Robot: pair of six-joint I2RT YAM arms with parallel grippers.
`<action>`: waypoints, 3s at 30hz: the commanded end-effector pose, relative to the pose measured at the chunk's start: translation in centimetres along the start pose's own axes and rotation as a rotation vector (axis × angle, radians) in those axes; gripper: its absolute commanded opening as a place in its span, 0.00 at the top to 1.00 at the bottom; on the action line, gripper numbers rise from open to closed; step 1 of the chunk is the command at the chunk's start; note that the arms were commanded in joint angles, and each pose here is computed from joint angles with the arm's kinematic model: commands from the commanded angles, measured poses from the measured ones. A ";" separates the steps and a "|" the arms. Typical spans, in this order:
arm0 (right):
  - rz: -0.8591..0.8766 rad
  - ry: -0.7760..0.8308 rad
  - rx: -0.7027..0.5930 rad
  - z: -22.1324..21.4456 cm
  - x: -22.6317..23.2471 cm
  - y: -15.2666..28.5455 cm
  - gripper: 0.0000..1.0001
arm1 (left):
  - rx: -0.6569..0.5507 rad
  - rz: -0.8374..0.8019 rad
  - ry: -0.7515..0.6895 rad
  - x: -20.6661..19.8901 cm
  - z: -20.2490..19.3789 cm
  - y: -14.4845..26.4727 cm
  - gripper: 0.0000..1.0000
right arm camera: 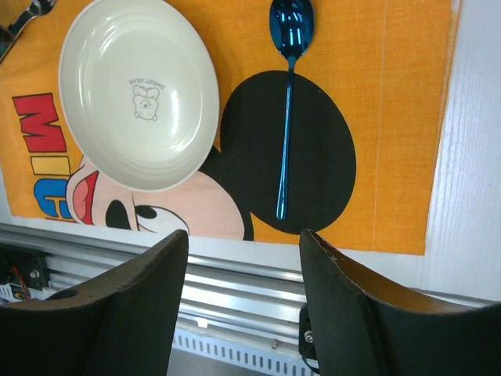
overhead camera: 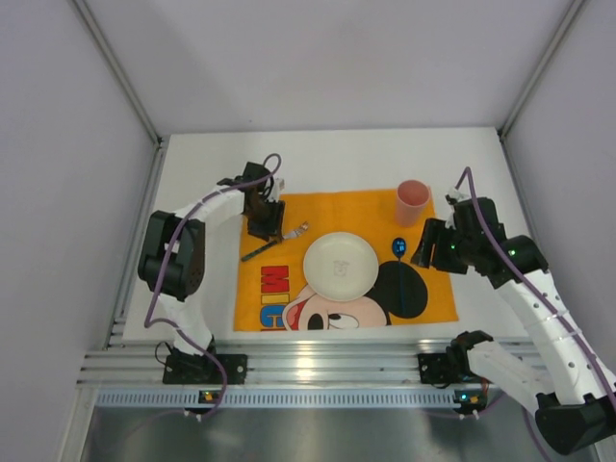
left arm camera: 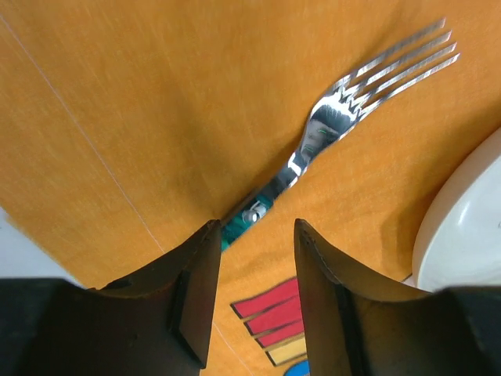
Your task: Set the dinner table for one person
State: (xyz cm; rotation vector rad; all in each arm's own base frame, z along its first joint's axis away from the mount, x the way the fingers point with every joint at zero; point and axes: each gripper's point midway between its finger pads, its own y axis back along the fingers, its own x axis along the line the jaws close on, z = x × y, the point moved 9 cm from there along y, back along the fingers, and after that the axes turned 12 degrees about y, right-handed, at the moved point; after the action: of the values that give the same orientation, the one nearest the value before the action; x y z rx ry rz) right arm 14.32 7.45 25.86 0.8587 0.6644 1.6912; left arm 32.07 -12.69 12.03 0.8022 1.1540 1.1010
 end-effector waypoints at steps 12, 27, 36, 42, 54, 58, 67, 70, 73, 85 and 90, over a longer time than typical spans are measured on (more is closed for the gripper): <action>-0.065 -0.081 -0.029 1.0 -0.2 0.5 0.40 | 0.022 0.051 -0.187 -0.5 1.2 -3.0 0.55; -0.046 -0.076 -0.017 0.8 -0.1 0.1 0.40 | -0.013 0.053 -0.212 -0.5 -0.1 -0.4 0.46; -0.043 -0.061 -0.019 0.5 -0.2 0.2 0.40 | 0.067 0.167 -0.198 0.5 -0.6 -4.0 0.53; -0.043 -0.055 -0.025 0.4 -0.3 0.3 0.40 | 0.033 0.191 -0.168 0.1 -0.5 -2.9 0.67; -0.015 -0.029 -0.030 0.2 -0.2 -0.1 0.40 | -0.109 0.389 -0.129 -0.2 2.4 1.8 0.94; 0.000 -0.020 -0.025 0.0 -0.2 -0.3 0.40 | -0.158 0.400 -0.099 -0.8 3.1 4.1 0.96; 0.028 0.011 -0.011 -1.1 -0.3 -0.6 0.40 | -0.188 0.226 0.190 -2.5 -0.4 6.9 1.00; 0.035 0.015 -0.005 -1.4 -0.4 -0.6 0.40 | -0.196 0.178 0.257 -2.0 -3.2 6.2 1.00; 0.044 0.029 -0.003 -1.6 -0.4 -0.5 0.40 | -0.183 0.131 0.302 -1.7 -5.5 5.3 1.00; 0.056 0.044 -0.001 -1.9 -0.4 -0.1 0.40 | -0.219 0.085 0.308 -0.6 -8.9 3.3 0.84; 0.068 0.042 -0.017 -1.9 -0.2 0.2 0.33 | -0.253 0.070 0.291 -1.2 -8.2 4.5 0.02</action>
State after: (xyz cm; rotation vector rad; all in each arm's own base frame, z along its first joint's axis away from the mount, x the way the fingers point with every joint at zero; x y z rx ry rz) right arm 12.70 7.27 24.17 0.8799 0.7006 1.7472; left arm 21.65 -12.14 12.22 0.6310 1.2617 1.4459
